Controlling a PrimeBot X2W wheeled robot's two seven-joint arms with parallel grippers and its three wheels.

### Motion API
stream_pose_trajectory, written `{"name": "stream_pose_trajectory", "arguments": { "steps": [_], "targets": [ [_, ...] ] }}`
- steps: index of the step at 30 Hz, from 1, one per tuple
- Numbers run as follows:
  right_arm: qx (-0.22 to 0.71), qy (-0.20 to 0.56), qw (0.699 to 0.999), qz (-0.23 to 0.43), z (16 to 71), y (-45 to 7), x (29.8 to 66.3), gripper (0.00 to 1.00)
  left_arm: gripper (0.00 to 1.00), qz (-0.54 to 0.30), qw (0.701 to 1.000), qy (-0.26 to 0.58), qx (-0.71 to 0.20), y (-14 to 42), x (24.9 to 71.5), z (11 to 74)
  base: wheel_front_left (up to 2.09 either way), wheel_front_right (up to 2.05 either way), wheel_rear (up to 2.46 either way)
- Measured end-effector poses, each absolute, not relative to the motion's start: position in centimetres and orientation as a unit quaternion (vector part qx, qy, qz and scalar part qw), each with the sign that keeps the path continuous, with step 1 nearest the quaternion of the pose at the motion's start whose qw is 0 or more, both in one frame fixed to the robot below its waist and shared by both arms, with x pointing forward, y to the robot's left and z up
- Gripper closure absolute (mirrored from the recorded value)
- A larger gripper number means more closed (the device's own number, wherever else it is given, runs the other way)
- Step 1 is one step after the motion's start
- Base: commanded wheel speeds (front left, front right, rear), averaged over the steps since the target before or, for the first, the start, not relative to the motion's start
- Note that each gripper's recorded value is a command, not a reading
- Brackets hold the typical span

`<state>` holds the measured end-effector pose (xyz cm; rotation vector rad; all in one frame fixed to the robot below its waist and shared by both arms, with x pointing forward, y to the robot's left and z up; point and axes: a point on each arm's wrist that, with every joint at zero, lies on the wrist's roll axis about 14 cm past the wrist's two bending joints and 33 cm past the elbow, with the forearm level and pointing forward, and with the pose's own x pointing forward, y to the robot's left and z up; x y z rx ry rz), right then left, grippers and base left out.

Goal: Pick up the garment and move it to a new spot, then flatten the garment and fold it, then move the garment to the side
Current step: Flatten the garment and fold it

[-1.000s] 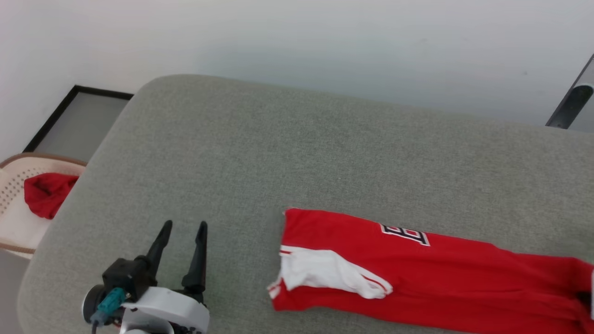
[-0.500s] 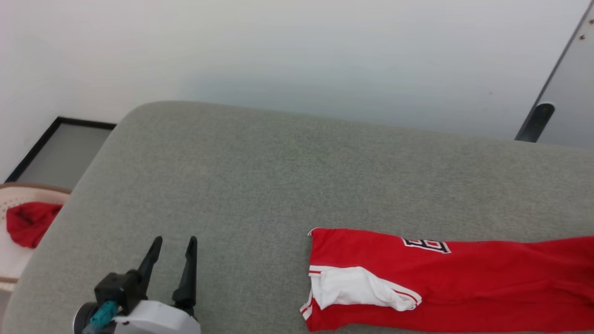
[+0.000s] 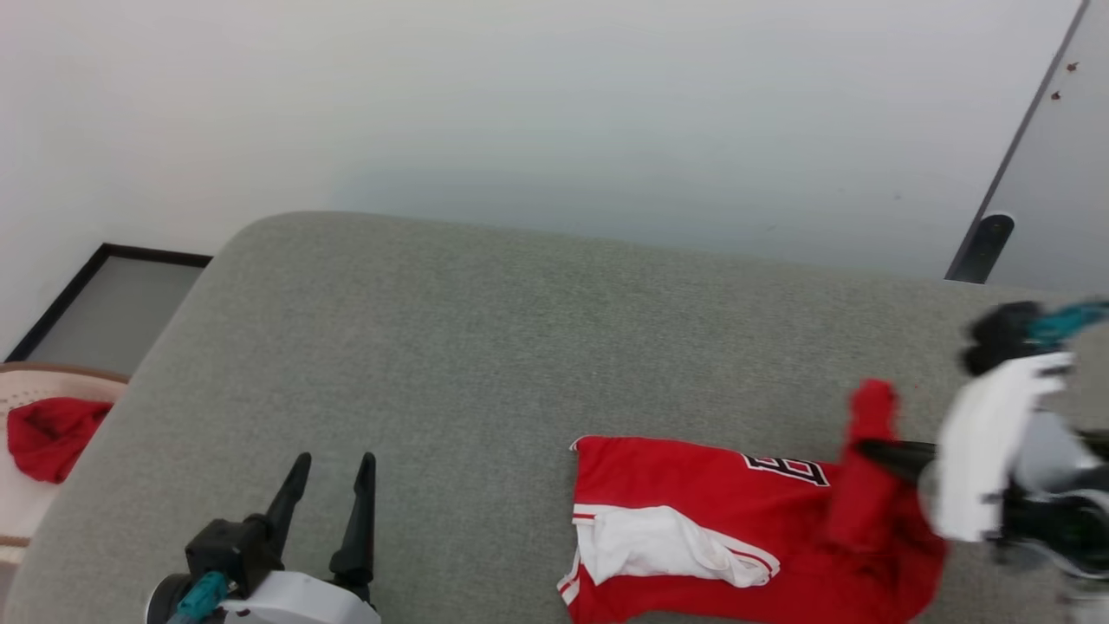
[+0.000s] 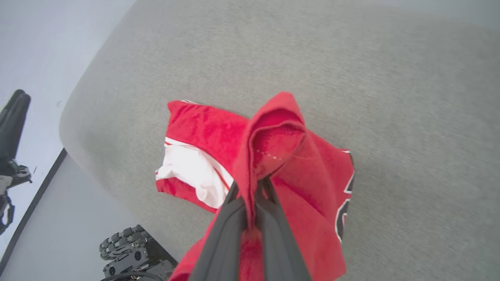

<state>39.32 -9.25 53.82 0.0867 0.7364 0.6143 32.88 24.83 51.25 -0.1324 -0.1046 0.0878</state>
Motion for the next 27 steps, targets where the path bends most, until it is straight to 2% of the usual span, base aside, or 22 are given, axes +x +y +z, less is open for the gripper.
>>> {"name": "stream_pose_trajectory", "arguments": {
  "steps": [10,20,21,22,23,25,27],
  "targets": [
    [0.025,0.346,0.854,0.387,52.4,0.7,38.5,1.0,0.0,0.052,0.995,-0.049,-0.07,25.1,32.1,51.0,0.0,0.0,0.0],
    [0.009,0.36,0.838,0.409,49.2,5.8,38.2,1.0,0.0,0.068,0.994,-0.049,-0.074,25.8,31.4,50.9,0.0,0.0,0.0],
    [0.007,0.363,0.837,0.408,48.8,6.0,38.2,0.95,0.0,0.069,0.994,-0.049,-0.075,25.9,31.3,50.9,0.0,0.0,0.0],
    [0.002,0.365,0.837,0.407,48.4,6.1,38.3,0.81,0.0,0.07,0.993,-0.049,-0.075,26.0,31.3,50.9,0.0,0.0,0.0],
    [-0.004,0.367,0.836,0.408,48.2,6.2,38.2,0.6,0.0,0.071,0.993,-0.049,-0.075,26.0,31.2,50.9,0.0,0.0,0.0],
    [-0.007,0.367,0.836,0.408,47.9,6.5,38.2,0.0,0.0,0.072,0.993,-0.047,-0.076,26.0,31.2,50.8,0.0,0.0,0.0],
    [-0.009,0.367,0.835,0.409,48.0,6.6,38.3,0.0,0.0,0.072,0.993,-0.047,-0.076,26.1,31.2,50.8,0.0,0.0,0.0]
  ]
}}
